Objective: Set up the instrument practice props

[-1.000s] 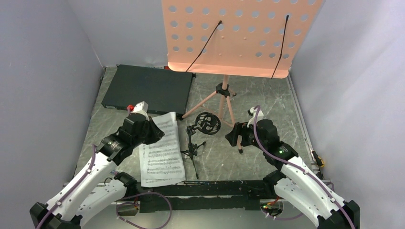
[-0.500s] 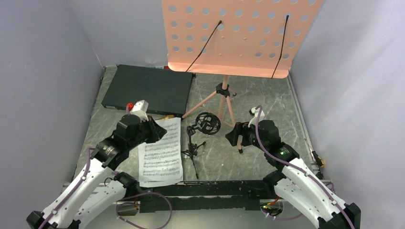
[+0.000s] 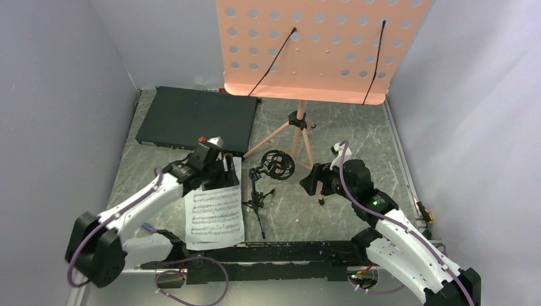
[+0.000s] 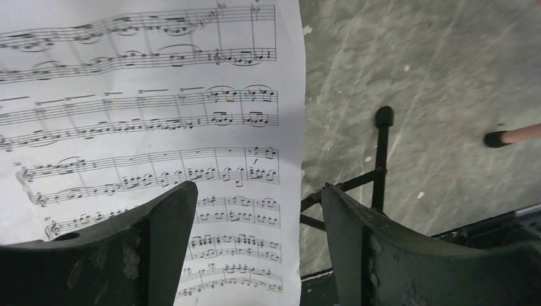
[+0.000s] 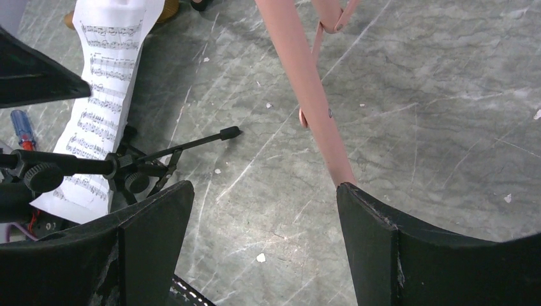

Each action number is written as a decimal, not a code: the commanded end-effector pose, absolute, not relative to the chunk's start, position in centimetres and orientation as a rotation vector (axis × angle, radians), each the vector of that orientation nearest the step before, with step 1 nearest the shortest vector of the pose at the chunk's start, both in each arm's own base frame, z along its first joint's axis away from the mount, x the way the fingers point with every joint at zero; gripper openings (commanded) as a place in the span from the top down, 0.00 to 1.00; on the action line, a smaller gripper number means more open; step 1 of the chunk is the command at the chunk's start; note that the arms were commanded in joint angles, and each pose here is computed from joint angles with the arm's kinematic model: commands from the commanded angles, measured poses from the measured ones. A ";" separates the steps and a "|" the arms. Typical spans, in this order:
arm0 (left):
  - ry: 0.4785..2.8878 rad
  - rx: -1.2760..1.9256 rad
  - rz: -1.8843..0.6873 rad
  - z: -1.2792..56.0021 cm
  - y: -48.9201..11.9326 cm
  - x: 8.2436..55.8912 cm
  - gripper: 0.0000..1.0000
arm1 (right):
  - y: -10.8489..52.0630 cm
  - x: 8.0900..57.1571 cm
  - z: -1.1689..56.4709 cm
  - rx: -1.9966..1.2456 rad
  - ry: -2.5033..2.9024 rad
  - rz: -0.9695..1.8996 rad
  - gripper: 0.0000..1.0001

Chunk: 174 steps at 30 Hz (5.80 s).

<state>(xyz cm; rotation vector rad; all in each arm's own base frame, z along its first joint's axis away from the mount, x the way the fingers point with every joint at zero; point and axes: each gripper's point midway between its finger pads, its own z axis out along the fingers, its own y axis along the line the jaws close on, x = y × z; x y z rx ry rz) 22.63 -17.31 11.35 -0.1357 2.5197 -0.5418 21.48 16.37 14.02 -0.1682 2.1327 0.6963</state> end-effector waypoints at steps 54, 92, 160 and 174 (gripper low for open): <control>1.531 0.494 -1.081 45.7 -20.1 13.5 0.97 | 17.5 18.6 31.2 -0.150 1.729 0.995 0.01; 1.732 0.601 -1.445 43.5 -36.1 15.1 0.97 | 23.2 12.6 39.2 -0.417 1.436 1.641 0.02; 1.403 0.803 -1.376 42.9 -28.7 9.3 0.14 | 17.6 9.8 51.4 -0.176 1.051 1.606 1.00; 1.214 0.827 -1.560 44.1 -32.0 8.8 0.35 | 17.2 9.6 53.0 -0.156 0.965 1.652 1.00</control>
